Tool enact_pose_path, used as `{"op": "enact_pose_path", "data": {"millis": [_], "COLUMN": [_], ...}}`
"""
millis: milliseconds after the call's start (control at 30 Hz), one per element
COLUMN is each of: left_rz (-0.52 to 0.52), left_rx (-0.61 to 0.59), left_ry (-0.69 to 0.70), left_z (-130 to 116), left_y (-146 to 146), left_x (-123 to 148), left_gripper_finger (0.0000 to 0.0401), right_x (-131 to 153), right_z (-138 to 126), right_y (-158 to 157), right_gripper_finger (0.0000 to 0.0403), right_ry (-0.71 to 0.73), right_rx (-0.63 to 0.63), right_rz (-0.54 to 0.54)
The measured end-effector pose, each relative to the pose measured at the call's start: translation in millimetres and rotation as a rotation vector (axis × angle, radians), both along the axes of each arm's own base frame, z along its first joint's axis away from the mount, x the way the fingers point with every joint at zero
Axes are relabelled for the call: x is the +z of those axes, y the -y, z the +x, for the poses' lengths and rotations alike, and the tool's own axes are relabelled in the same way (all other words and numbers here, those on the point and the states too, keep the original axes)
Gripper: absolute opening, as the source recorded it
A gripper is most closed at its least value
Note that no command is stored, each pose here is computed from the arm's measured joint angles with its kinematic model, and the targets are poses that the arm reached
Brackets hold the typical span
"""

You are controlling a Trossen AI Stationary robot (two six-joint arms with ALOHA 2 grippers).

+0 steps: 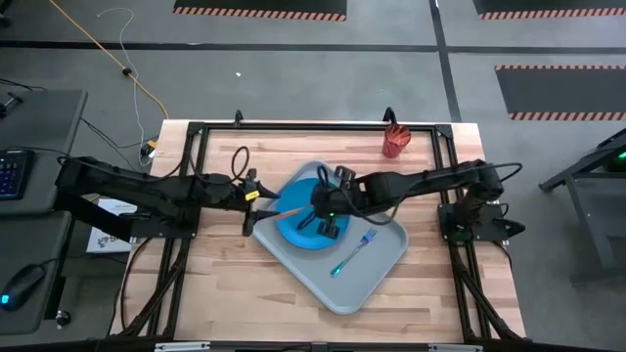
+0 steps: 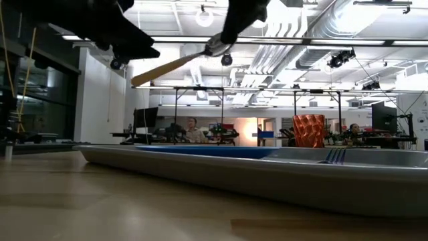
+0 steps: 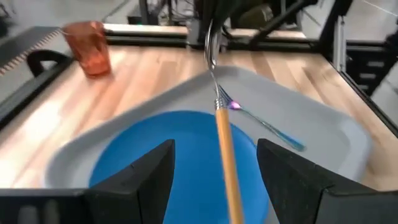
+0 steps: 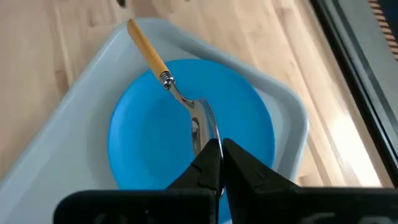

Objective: Pick and place plate/cup/fork/spoon on tray
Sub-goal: Put the yellow spoon on the right side of the gray serving tray

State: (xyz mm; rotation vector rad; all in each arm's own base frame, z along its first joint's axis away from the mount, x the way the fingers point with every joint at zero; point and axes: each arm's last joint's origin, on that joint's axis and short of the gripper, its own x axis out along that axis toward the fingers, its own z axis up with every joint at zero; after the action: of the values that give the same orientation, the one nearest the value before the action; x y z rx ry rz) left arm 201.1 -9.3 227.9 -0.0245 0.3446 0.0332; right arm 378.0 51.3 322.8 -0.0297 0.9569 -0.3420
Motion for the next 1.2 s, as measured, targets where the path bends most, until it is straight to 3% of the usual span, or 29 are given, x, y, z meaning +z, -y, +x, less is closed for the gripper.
{"op": "enact_pose_path", "data": {"millis": [233,733,900,1100,1200], "left_rz": [-0.041,-0.058,-0.033,-0.033,-0.030], "left_rx": [-0.101,-0.020,-0.033,-0.034,-0.035], "left_ry": [-0.032,-0.240,-0.265,-0.314,-0.322], "left_z": [6,35,37,33,33], "left_y": [4,-9,-9,-9,-9], "left_x": [-3,-22,-21,-20,-21], "left_gripper_finger": [0.0218,0.0210,0.0156,0.0024,0.0024], "right_x": [2,3,2,2,2], "right_z": [12,13,12,12,12], "right_y": [-2,-2,-2,-2,-3], "right_gripper_finger": [0.0000,0.0000,0.0000,0.0001,0.0008], "right_ry": [-0.025,-0.014,-0.023,-0.025,-0.026], "right_rx": [0.032,0.031,0.028,0.014,0.020], "right_rz": [-0.016,-0.016,-0.018,-0.005,0.015]}}
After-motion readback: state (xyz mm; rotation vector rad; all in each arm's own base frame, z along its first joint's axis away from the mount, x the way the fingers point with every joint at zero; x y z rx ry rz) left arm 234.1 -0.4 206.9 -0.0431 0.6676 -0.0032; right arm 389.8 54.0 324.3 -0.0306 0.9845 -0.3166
